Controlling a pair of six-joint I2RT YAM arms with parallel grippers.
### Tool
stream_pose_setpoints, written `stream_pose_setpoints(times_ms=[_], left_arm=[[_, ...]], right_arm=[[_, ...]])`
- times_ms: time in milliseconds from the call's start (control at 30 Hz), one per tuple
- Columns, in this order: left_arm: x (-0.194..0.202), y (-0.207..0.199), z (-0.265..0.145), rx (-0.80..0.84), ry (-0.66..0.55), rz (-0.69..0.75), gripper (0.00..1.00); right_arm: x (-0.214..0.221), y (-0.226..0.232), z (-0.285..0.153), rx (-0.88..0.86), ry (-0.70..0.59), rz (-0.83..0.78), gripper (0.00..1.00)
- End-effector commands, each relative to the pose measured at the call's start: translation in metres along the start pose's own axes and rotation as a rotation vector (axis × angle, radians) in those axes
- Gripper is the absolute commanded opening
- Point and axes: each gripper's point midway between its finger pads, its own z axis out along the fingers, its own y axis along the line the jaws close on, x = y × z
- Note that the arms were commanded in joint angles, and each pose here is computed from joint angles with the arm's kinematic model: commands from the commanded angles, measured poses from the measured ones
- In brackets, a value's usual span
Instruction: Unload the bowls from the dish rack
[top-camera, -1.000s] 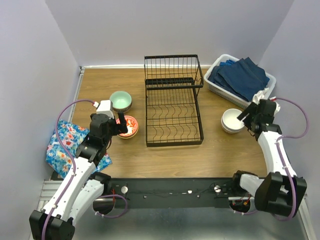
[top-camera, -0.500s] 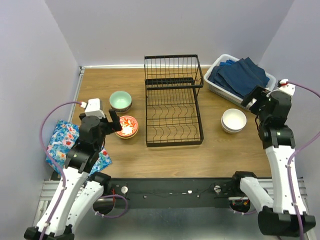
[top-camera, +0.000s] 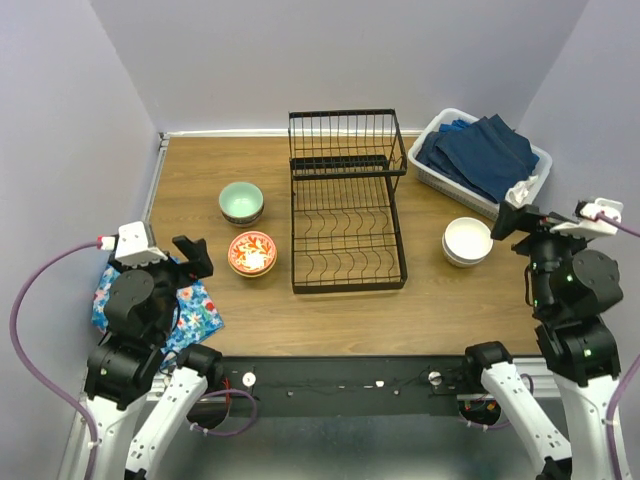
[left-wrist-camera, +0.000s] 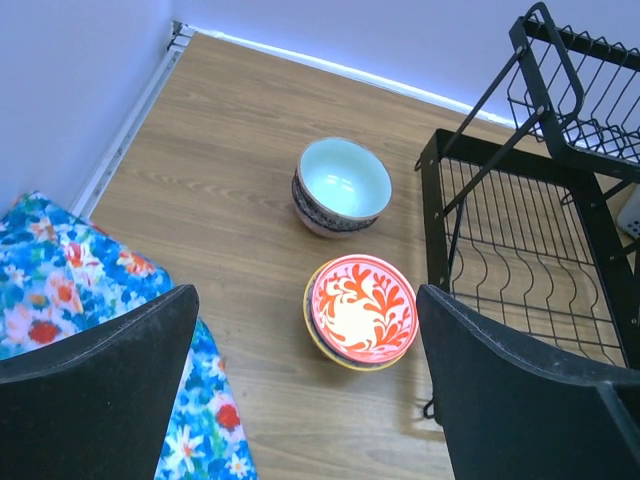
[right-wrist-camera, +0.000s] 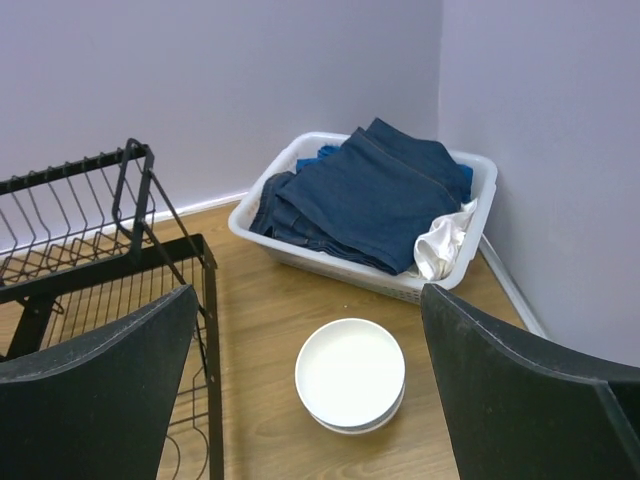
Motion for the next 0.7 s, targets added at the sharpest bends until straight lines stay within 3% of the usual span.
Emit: stream_pose_setpoints(times_ms=[0, 667], left_arm=[[0.000, 0.016, -0.028, -0.032, -0.005, -0.054, 0.99], [0.004, 0.058, -0.100, -0.083, -0.107, -0.282, 0.99]], right_arm=[[0.013, -0.010, -0.021, 0.000, 0.033, -0.059, 1.00], [0.046, 0.003, -0.051, -0.141, 0.046, 0.066, 1.00]])
